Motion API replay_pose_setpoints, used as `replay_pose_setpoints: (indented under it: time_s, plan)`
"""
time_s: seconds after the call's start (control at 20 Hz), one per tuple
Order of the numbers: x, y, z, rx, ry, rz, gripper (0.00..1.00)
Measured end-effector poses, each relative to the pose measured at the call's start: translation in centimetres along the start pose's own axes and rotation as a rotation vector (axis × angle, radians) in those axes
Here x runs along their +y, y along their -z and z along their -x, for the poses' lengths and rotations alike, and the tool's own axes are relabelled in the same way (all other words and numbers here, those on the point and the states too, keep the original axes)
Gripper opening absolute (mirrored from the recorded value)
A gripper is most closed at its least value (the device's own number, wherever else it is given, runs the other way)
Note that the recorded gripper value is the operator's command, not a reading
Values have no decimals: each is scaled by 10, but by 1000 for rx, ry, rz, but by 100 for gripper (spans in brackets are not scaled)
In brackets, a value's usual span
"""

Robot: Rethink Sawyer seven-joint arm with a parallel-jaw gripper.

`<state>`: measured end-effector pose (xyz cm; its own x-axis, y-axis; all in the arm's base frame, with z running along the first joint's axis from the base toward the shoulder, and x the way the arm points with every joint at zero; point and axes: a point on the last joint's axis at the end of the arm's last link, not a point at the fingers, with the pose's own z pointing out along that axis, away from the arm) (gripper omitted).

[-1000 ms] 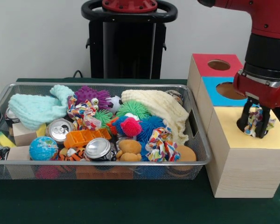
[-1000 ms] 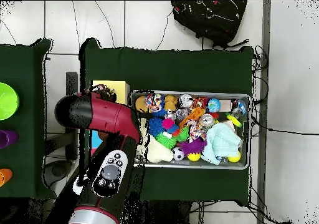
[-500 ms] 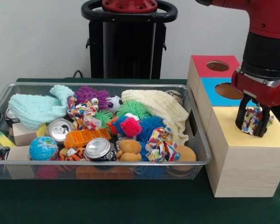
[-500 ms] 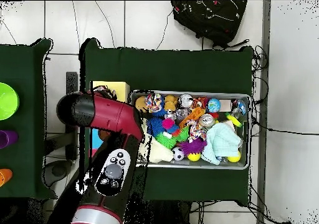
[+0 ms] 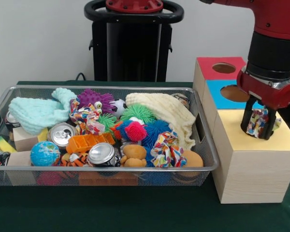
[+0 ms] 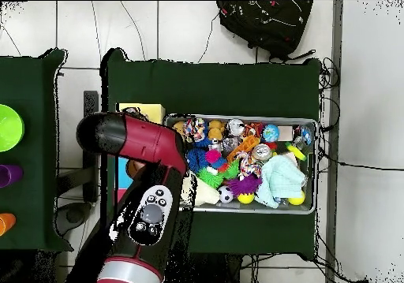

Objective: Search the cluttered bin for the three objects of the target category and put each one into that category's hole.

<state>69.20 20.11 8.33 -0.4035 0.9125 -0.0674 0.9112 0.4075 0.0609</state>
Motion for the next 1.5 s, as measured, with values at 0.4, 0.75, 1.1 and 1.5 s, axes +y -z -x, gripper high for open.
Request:
replay_pose_setpoints:
  time_s: [0.4, 0.75, 1.1, 1.5]
  plan:
    - [14, 28, 32, 70, -32, -32, 100]
    - [33, 48, 57, 54, -38, 1, 100]
    - [54, 74, 48, 43, 12, 9, 0]
    - [60, 89, 37, -2, 64, 3, 0]
